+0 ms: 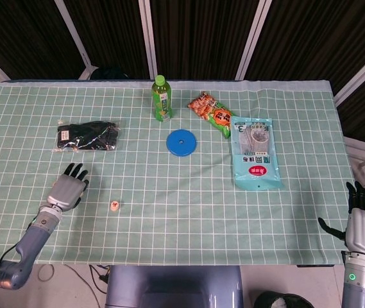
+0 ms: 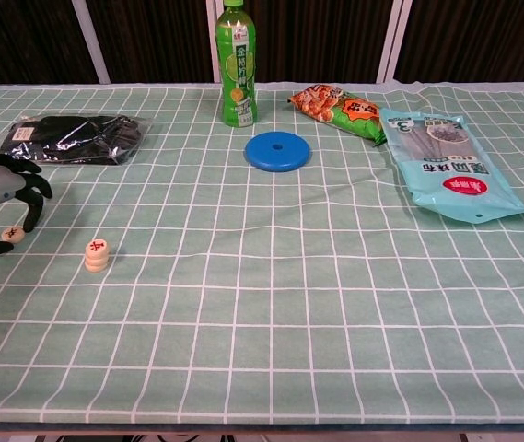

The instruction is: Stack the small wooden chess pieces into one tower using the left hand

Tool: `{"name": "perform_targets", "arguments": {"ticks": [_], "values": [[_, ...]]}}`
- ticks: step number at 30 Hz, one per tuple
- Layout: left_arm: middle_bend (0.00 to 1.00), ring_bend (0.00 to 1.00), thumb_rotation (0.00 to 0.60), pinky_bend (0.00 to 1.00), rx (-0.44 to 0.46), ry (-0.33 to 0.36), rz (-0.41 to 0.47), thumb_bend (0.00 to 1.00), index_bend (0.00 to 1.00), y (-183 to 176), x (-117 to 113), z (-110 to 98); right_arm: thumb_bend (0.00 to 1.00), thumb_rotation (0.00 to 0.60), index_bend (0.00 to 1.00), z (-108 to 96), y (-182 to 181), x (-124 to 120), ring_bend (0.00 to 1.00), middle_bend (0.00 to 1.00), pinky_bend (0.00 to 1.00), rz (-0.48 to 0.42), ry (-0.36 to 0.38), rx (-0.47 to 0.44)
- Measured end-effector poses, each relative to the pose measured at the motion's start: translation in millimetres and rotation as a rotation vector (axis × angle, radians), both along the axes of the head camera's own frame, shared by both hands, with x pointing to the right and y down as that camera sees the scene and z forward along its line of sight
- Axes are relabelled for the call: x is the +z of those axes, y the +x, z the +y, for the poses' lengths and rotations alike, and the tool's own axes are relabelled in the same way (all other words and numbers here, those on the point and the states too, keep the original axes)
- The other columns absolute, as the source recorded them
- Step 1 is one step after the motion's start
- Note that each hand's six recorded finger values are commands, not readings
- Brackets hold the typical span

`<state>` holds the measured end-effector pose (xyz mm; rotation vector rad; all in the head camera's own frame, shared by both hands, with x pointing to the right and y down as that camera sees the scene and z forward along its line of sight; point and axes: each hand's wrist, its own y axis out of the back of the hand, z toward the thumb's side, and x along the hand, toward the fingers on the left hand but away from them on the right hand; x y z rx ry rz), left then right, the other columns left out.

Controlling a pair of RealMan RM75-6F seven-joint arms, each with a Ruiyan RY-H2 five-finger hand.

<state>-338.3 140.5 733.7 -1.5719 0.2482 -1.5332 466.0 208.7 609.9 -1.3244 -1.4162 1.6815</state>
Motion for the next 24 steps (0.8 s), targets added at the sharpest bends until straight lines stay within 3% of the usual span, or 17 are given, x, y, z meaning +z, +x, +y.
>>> {"name": "perform_targets", "arguments": {"ticks": [12, 24], "values": [[0.17, 0.0, 0.6, 0.09, -0.003, 0.011, 0.007, 0.31, 0.52, 3.0, -5.1, -2.7, 0.25, 0.6, 0.06, -0.1, 1.0, -1.8, 0.02, 0.0, 0.0, -0.003, 0.006, 0.011], [0.17, 0.0, 0.6, 0.09, 0.056, 0.049, 0.102, 0.31, 0.52, 42.6, -34.6, -10.6, 0.25, 0.6, 0.06, 0.5, 1.0, 0.0, 0.02, 0.0, 0.0, -0.002, -0.003, 0.009]]}}
